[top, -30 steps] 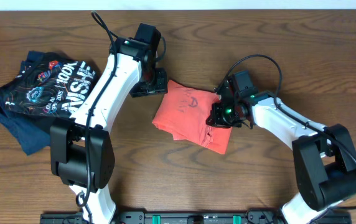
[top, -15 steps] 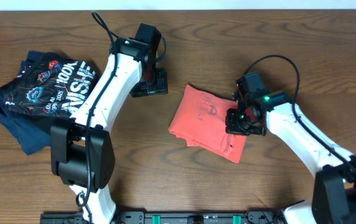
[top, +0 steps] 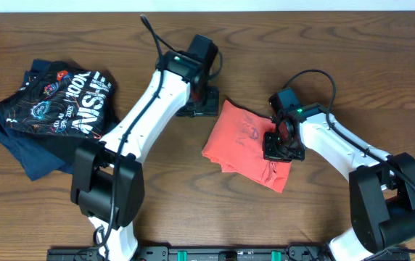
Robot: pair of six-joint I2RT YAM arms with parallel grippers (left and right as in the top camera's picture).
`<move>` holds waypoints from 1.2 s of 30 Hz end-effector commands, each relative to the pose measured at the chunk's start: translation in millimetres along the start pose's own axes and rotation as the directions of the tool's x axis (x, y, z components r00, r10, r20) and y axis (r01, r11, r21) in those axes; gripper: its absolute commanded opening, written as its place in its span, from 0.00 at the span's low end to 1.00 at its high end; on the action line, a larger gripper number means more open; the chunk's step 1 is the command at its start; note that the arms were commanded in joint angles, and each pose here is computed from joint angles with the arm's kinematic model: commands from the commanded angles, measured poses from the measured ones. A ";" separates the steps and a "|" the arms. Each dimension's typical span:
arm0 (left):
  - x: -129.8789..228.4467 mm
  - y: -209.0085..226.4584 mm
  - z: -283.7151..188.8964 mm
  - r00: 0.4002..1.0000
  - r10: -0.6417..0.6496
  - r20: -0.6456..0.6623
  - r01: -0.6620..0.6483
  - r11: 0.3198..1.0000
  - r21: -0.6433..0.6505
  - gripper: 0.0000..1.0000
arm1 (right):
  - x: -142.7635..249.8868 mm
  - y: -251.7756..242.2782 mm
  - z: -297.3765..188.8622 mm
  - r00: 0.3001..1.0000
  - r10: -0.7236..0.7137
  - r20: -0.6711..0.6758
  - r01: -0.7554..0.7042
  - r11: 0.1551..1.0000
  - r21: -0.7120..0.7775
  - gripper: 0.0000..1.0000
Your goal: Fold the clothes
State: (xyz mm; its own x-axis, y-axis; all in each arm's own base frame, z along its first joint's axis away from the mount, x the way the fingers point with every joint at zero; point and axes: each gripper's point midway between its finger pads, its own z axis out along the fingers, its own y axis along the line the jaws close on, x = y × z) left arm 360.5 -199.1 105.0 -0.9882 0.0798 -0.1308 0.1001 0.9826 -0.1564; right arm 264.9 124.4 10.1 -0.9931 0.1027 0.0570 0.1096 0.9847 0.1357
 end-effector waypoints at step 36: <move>35.1 -5.8 55.5 0.983 0.042 -0.181 -0.055 0.996 -0.070 0.59 | -33.5 -74.4 -4.7 0.993 -0.017 0.117 -0.018 0.958 0.287 0.05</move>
State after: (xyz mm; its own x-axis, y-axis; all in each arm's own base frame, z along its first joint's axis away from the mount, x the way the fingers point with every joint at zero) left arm 322.9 -210.8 15.1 -0.9829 0.1302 0.1302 0.1245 0.9909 -0.0507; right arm 284.9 77.1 8.5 -0.9939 0.1063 -0.0278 0.1065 0.9943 -0.0067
